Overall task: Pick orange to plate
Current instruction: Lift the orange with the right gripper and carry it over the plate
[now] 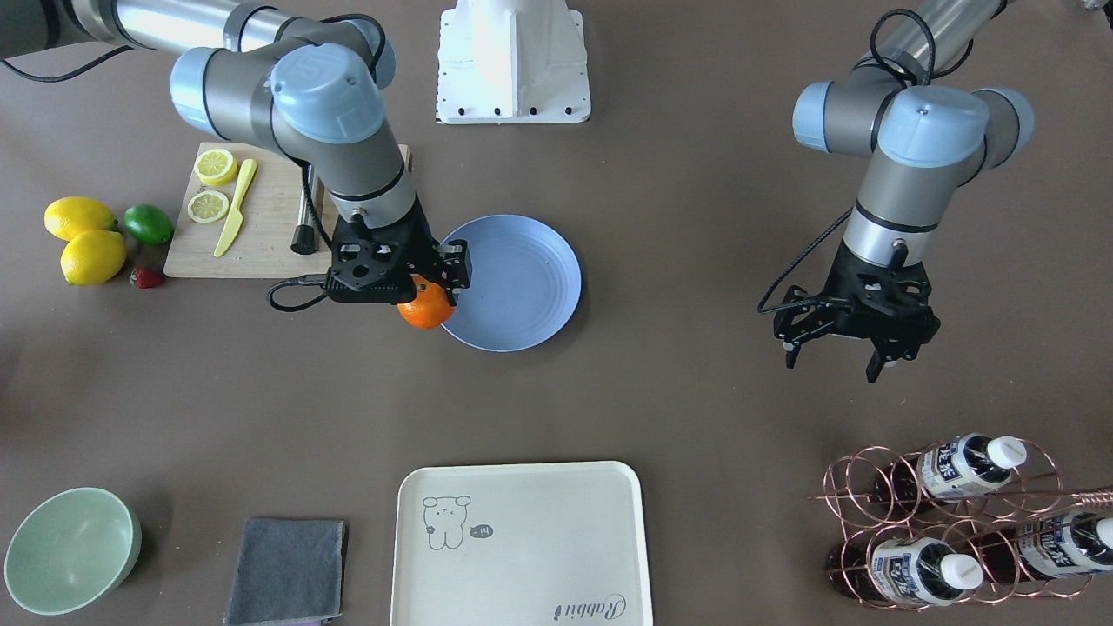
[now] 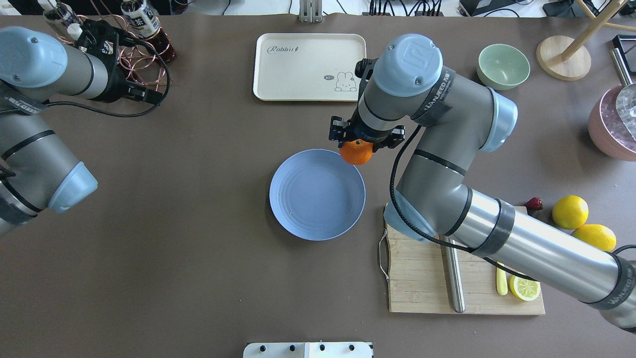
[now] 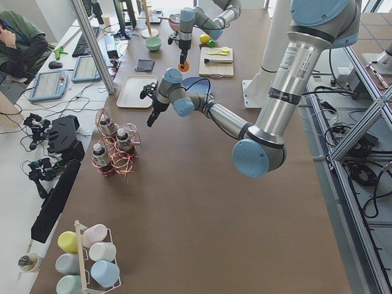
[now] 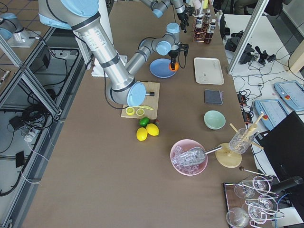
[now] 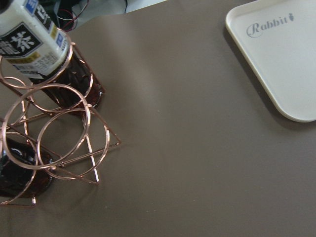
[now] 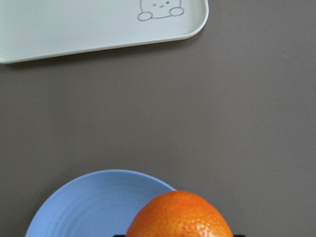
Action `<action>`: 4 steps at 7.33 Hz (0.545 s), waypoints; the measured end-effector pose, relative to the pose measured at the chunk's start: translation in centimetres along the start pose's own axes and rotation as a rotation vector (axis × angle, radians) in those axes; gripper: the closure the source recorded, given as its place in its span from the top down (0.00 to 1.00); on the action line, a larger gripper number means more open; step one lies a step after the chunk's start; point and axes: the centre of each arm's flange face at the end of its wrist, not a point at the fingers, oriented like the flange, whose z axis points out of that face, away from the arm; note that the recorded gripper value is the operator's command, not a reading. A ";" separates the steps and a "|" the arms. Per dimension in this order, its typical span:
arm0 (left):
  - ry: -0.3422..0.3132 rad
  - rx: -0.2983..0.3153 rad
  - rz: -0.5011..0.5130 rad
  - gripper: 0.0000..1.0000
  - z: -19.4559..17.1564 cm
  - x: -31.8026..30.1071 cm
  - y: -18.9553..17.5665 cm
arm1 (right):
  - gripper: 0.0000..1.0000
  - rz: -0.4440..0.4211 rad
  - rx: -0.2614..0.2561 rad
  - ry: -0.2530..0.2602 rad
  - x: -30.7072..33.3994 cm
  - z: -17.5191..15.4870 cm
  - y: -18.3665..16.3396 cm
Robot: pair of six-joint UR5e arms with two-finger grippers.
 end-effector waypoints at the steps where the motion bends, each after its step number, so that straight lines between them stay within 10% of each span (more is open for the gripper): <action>1: -0.021 -0.013 -0.012 0.98 0.1 -2.1 0.5 | 0.00 -0.027 0.003 0.010 -2.3 0.8 2.3; 4: -0.011 -0.084 -0.063 0.98 0.1 -6.4 1.5 | 0.00 -0.075 0.009 0.050 -5.3 4.1 6.0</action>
